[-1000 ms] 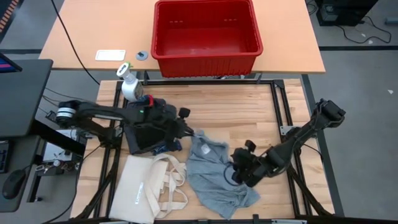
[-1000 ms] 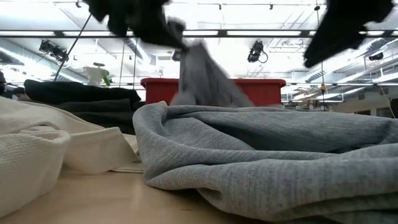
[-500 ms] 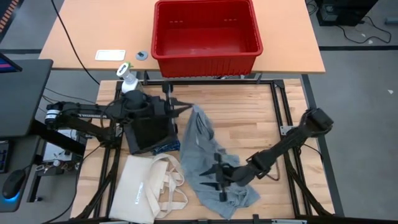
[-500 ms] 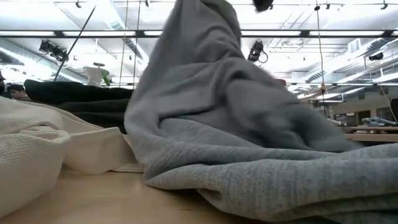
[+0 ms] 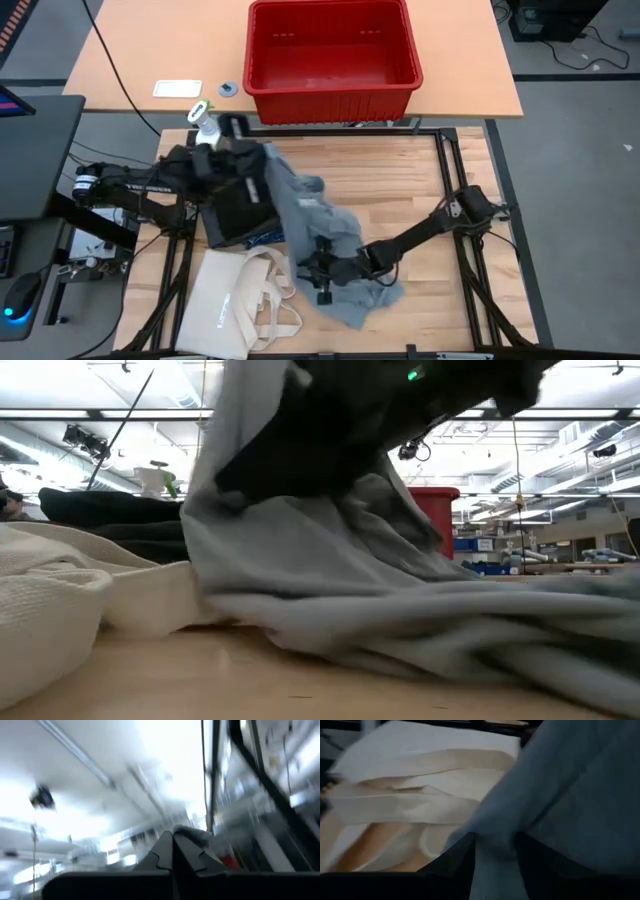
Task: Fold Laundry from Bin
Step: Fold the gray shirt
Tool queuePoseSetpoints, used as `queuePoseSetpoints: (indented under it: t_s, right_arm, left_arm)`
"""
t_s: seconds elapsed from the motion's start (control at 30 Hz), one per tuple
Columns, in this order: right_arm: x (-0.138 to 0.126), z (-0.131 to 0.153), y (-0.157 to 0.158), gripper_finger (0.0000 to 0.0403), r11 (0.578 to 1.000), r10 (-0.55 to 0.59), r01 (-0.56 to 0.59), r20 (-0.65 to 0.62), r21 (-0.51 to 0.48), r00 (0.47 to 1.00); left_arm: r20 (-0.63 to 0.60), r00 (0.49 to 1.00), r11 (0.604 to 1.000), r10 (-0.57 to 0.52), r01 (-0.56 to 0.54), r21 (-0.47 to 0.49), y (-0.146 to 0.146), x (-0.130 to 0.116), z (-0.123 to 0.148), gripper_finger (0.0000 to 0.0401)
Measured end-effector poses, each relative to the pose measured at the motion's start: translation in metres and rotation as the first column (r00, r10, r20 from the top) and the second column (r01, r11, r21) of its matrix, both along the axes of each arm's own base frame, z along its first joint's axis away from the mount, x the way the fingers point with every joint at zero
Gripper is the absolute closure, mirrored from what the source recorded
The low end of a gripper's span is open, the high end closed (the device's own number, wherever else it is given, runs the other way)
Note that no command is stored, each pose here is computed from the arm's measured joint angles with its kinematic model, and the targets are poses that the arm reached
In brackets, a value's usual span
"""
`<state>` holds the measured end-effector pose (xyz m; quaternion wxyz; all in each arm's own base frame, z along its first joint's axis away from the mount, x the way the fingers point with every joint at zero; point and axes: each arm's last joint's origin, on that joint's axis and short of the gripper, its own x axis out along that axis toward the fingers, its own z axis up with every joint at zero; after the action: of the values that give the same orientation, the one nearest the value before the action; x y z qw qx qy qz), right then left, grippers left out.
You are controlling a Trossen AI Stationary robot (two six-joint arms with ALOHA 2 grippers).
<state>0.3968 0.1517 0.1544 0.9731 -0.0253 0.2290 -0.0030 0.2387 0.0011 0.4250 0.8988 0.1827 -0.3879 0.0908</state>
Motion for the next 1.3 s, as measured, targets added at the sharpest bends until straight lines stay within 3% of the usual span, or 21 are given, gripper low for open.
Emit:
queuePoseSetpoints:
  t_s: [0.13,0.23,0.33,0.4,0.5,0.6,0.67,0.83,0.97,1.13,1.23,1.3]
  right_arm:
    - [0.007,-0.006,-0.021,0.0252,0.988,-0.143,0.142,-0.011,-0.066,0.990]
    - [0.006,-0.009,-0.048,0.0252,0.912,-0.354,0.339,-0.025,-0.231,0.935]
    - [0.006,-0.007,-0.079,0.0252,0.764,-0.526,0.474,0.002,-0.437,0.850]
    - [0.006,-0.004,-0.102,0.0252,0.677,-0.594,0.505,0.007,-0.536,0.804]
    - [0.006,-0.001,-0.142,0.0252,0.536,-0.673,0.483,-0.005,-0.692,0.739]
    - [0.005,0.013,-0.191,0.0252,0.342,-0.766,0.422,0.011,-0.839,0.642]
    - [0.001,0.029,-0.220,0.0253,0.279,-0.800,0.404,0.022,-0.871,0.600]
    - [-0.014,0.073,-0.259,0.0263,0.242,-0.809,0.435,0.068,-0.867,0.584]
    - [-0.029,0.110,-0.267,0.0275,0.233,-0.773,0.415,0.092,-0.879,0.628]
    - [-0.049,0.153,-0.278,0.0280,0.159,-0.744,0.431,0.180,-0.888,0.644]
    - [-0.057,0.161,-0.279,0.0279,0.200,-0.754,0.538,0.222,-0.819,0.618]
    - [-0.058,0.152,-0.270,0.0279,0.289,-0.750,0.509,0.139,-0.811,0.647]
  left_arm:
    - [0.167,0.984,0.997,-0.064,0.069,-0.026,-0.006,-0.013,0.011,0.0397]
    - [0.154,0.980,0.991,-0.123,0.130,-0.035,-0.012,-0.012,0.018,0.0397]
    - [0.100,0.976,0.981,-0.192,0.194,-0.015,-0.020,-0.009,0.026,0.0397]
    - [0.054,0.973,0.974,-0.226,0.225,0.012,-0.024,-0.008,0.033,0.0397]
    - [-0.031,0.973,0.972,-0.231,0.232,0.041,-0.029,-0.005,0.043,0.0397]
    - [-0.097,0.973,0.975,-0.208,0.214,0.060,-0.030,-0.004,0.053,0.0397]
    - [-0.130,0.973,0.977,-0.189,0.200,0.074,-0.030,-0.004,0.056,0.0397]
    - [-0.158,0.980,0.981,-0.123,0.144,0.130,-0.030,-0.002,0.055,0.0397]
    - [-0.156,0.985,0.988,-0.072,0.092,0.122,-0.028,-0.002,0.055,0.0397]
    - [-0.134,0.991,0.988,-0.018,0.038,0.148,-0.022,-0.003,0.057,0.0397]
    - [-0.175,0.984,0.992,-0.010,0.031,0.118,-0.017,0.000,0.054,0.0397]
    - [-0.243,0.970,0.995,-0.022,0.046,0.094,-0.016,0.003,0.049,0.0397]
